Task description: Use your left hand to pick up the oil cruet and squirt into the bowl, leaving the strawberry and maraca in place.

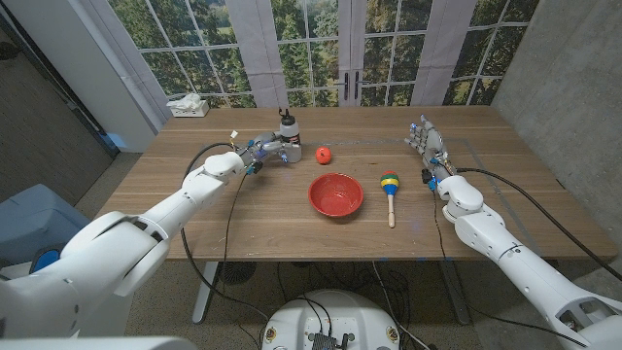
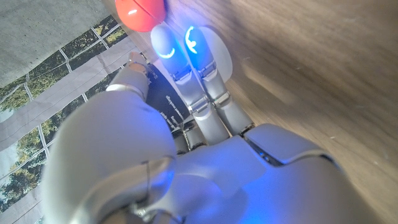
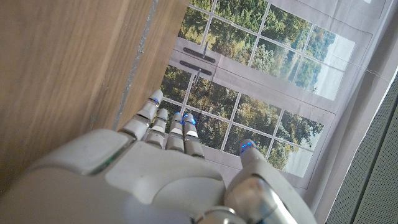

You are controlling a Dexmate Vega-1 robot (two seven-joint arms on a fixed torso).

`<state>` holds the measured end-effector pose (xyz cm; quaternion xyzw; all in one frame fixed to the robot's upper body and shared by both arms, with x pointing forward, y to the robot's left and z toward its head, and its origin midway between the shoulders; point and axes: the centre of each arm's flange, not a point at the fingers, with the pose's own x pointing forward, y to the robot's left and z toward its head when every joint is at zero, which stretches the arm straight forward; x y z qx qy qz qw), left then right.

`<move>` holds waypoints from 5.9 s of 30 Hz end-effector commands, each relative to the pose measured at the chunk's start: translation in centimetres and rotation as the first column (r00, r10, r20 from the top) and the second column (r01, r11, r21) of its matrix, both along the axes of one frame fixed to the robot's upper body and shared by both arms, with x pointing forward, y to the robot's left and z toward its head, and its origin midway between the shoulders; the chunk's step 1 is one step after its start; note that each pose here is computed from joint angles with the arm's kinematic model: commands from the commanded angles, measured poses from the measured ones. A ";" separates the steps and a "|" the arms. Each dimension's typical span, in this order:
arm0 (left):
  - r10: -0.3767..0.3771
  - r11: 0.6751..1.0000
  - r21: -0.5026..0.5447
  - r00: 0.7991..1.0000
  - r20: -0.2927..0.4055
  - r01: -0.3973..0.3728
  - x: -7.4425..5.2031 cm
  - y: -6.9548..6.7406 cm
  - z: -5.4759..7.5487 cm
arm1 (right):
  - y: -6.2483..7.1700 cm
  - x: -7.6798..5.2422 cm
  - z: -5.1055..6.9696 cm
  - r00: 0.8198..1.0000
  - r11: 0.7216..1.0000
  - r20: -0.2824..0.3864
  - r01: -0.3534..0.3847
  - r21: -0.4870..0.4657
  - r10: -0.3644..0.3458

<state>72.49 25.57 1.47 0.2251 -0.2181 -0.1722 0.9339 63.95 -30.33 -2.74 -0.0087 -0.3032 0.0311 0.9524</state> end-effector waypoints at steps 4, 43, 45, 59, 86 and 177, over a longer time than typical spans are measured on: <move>0.066 0.997 -0.047 0.998 0.016 -0.065 -0.9 0.0 -0.2 | -0.3 -0.3 -0.1 1.000 1.000 -0.001 0.000 0.001 0.000; 0.138 0.990 -0.041 0.983 0.122 -0.134 -5.5 1.7 0.8 | 0.6 -1.0 -0.7 1.000 1.000 0.008 0.002 0.005 -0.002; 0.135 0.991 -0.037 0.983 0.123 -0.131 -5.9 1.8 0.8 | 0.7 -1.0 -0.7 1.000 1.000 0.009 0.003 0.005 -0.003; 0.125 0.992 -0.025 0.982 0.139 -0.123 -7.9 2.0 0.7 | 1.0 -1.1 -0.9 1.000 1.000 0.018 0.000 0.007 0.000; 0.095 0.994 0.034 0.980 0.173 -0.103 -10.8 0.6 0.5 | 0.5 -2.9 -2.2 0.999 1.000 0.043 0.007 0.028 -0.008; 0.011 0.406 0.452 0.499 0.867 -0.795 -21.3 -7.6 5.4 | 0.0 -6.1 -6.6 0.993 0.988 0.116 0.019 0.150 -0.037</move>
